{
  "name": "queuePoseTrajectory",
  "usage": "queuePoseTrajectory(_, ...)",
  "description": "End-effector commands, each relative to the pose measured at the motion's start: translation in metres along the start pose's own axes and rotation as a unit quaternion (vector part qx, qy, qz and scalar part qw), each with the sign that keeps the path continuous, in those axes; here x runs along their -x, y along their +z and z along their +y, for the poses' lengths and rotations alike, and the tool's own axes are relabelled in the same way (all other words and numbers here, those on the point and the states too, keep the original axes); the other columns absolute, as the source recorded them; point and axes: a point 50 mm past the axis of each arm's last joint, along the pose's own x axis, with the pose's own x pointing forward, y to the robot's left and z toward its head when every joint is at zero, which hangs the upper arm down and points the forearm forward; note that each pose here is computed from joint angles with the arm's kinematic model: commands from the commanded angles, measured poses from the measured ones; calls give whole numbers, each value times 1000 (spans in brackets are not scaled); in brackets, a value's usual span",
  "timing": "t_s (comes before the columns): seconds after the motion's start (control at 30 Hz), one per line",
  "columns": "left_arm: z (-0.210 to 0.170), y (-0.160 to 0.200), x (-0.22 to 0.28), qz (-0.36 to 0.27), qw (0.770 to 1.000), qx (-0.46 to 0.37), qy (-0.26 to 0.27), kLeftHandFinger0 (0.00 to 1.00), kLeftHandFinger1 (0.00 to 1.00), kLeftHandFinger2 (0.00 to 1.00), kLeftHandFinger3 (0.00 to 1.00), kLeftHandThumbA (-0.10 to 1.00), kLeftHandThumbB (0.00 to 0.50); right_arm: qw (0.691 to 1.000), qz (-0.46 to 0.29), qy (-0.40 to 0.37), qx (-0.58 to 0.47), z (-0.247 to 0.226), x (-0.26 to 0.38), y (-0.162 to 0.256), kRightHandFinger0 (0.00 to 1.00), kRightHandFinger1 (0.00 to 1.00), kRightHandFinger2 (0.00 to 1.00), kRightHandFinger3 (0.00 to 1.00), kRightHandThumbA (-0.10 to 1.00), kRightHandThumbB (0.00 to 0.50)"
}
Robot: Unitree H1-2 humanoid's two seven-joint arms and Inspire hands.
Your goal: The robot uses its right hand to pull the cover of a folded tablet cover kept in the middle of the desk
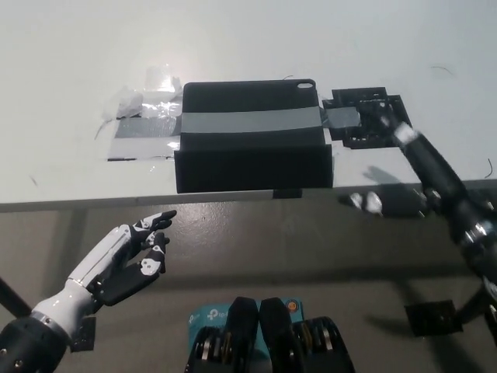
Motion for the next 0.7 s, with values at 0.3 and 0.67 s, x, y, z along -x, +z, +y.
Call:
queuePoseTrajectory(0.3, 4, 11, 1, -14, 1000, -8, -5, 908, 1000, 1000, 1000, 1000, 339, 988, -35, 57, 141, 27, -114, 59, 1000, 1000, 1000, 1000, 1000, 413)
queuePoseTrajectory(0.67, -3, 5, 4, -6, 1000, 0, -9, 921, 1000, 1000, 1000, 1000, 338, 958, 28, 145, 245, 55, -157, 9, 1000, 1000, 1000, 1000, 1000, 500)
